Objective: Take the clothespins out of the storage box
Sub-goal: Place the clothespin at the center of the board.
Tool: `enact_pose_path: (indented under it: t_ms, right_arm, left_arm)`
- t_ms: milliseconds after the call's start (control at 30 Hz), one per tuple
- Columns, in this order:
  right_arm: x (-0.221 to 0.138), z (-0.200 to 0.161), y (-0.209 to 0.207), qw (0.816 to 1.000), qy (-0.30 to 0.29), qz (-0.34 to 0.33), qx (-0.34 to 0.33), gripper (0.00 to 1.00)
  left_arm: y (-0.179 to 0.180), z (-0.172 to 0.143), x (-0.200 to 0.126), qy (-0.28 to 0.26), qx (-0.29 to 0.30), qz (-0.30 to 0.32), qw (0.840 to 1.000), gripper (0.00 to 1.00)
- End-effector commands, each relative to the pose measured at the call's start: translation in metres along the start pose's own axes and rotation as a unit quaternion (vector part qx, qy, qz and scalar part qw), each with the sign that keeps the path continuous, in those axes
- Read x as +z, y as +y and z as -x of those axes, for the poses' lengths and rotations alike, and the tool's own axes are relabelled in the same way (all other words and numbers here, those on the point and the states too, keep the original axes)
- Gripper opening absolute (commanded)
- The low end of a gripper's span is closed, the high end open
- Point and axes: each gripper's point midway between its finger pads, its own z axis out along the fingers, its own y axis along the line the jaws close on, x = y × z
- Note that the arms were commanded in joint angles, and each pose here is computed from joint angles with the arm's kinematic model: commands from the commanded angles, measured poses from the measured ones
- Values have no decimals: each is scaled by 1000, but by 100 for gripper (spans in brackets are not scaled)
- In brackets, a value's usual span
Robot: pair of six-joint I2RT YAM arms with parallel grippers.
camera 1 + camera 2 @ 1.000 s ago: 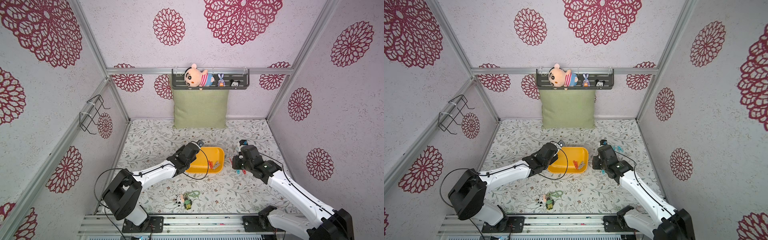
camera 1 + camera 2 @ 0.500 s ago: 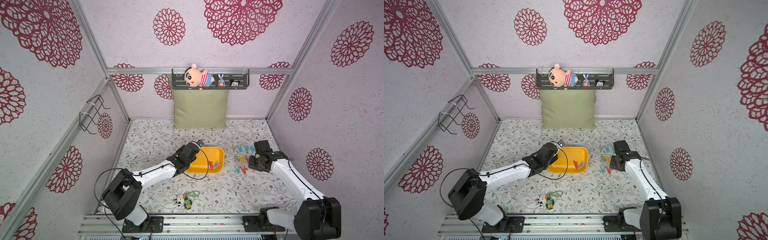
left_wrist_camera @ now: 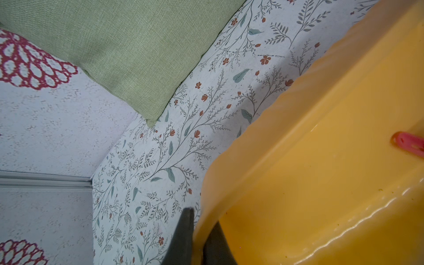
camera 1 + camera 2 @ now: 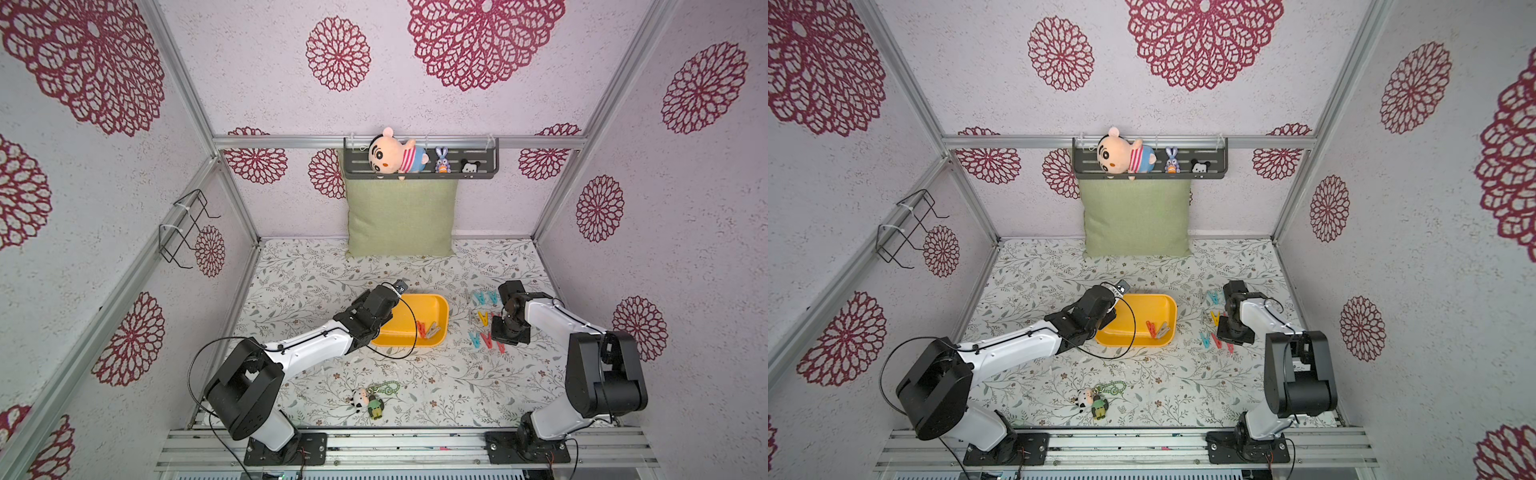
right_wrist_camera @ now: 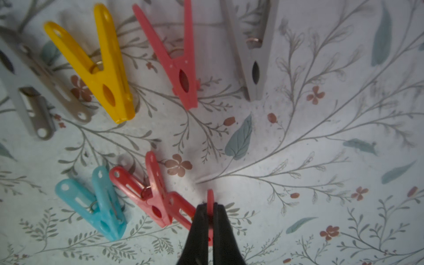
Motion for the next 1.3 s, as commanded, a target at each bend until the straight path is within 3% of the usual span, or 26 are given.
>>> enact_pose_path:
  t_ms: [0, 633, 767, 933, 1267]
  right_arm:
    - [-2, 14, -2, 1000, -14, -7, -5, 0]
    - [19, 25, -1, 1000, 4, -2, -9, 0]
    - [14, 28, -1, 1000, -3, -1, -7, 14]
    - [-4, 37, 0, 1000, -24, 7, 0, 25]
    - [-87, 55, 12, 993, -109, 54, 8, 29]
  left_arm:
    - [-5, -13, -2, 26, 33, -11, 999, 0]
    - [-5, -13, -3, 26, 32, -10, 999, 0]
    - [-5, -13, -3, 26, 32, -11, 999, 0]
    - [-5, -13, -3, 25, 31, -11, 999, 0]
    - [-5, -14, -3, 26, 31, -12, 999, 0]
